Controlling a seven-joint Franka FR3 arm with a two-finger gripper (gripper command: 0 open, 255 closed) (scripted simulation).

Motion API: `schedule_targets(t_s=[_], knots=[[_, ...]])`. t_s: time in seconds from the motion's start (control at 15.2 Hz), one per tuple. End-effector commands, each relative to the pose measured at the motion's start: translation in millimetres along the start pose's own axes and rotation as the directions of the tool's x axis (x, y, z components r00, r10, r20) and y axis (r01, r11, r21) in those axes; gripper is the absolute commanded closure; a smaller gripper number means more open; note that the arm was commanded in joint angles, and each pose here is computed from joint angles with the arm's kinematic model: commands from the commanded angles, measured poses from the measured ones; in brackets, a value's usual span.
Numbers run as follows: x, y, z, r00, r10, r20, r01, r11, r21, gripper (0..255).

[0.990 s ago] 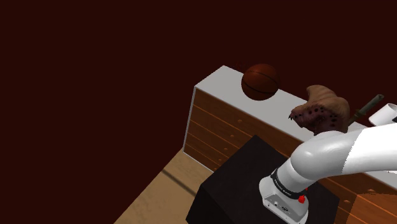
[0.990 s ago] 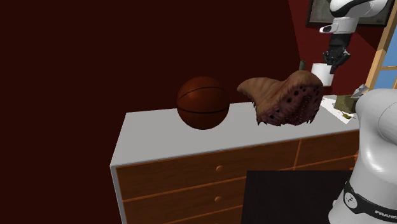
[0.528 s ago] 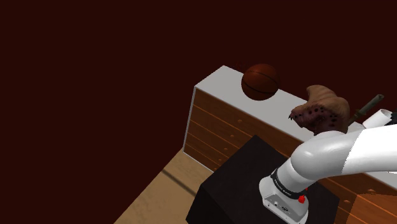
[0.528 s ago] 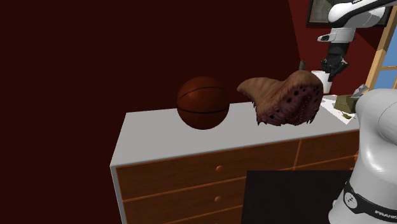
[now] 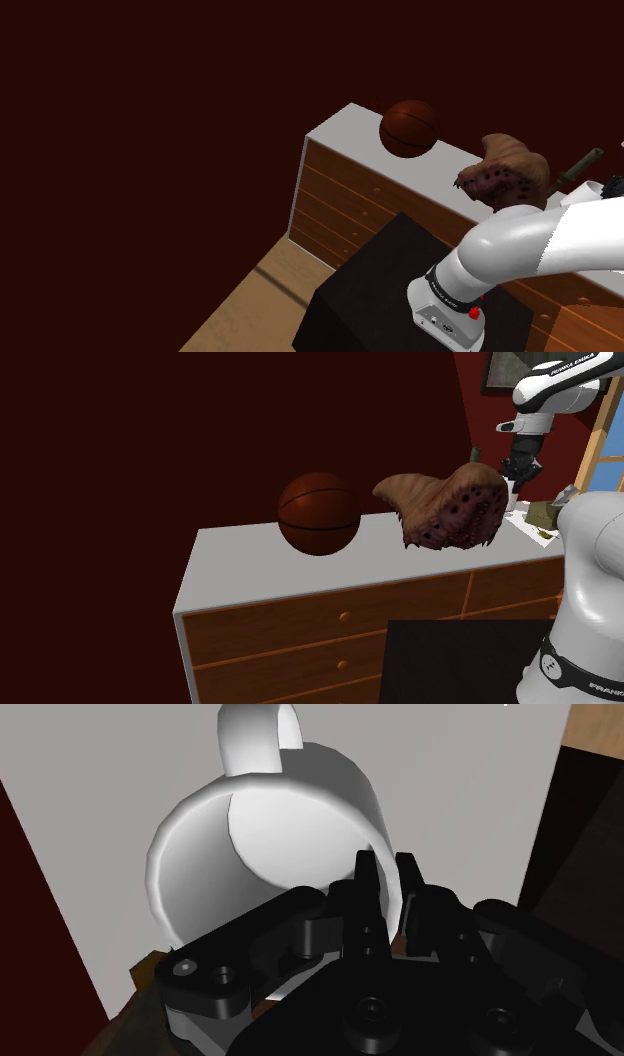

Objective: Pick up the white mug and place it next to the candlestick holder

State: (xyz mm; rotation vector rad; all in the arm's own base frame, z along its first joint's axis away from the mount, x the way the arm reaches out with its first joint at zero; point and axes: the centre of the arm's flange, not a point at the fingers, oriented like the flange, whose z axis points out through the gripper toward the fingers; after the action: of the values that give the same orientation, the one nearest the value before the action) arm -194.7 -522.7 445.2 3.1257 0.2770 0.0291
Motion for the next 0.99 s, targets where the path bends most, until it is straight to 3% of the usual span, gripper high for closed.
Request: schedule_targets(t_s=[0.0,0.92], knots=[[0.0,0.5,11.5,1.000,0.000,0.000,0.000,1.000,-0.001,255],[-1.2,0.1,79.7,1.000,0.000,0.000,0.000,1.000,-0.001,255]])
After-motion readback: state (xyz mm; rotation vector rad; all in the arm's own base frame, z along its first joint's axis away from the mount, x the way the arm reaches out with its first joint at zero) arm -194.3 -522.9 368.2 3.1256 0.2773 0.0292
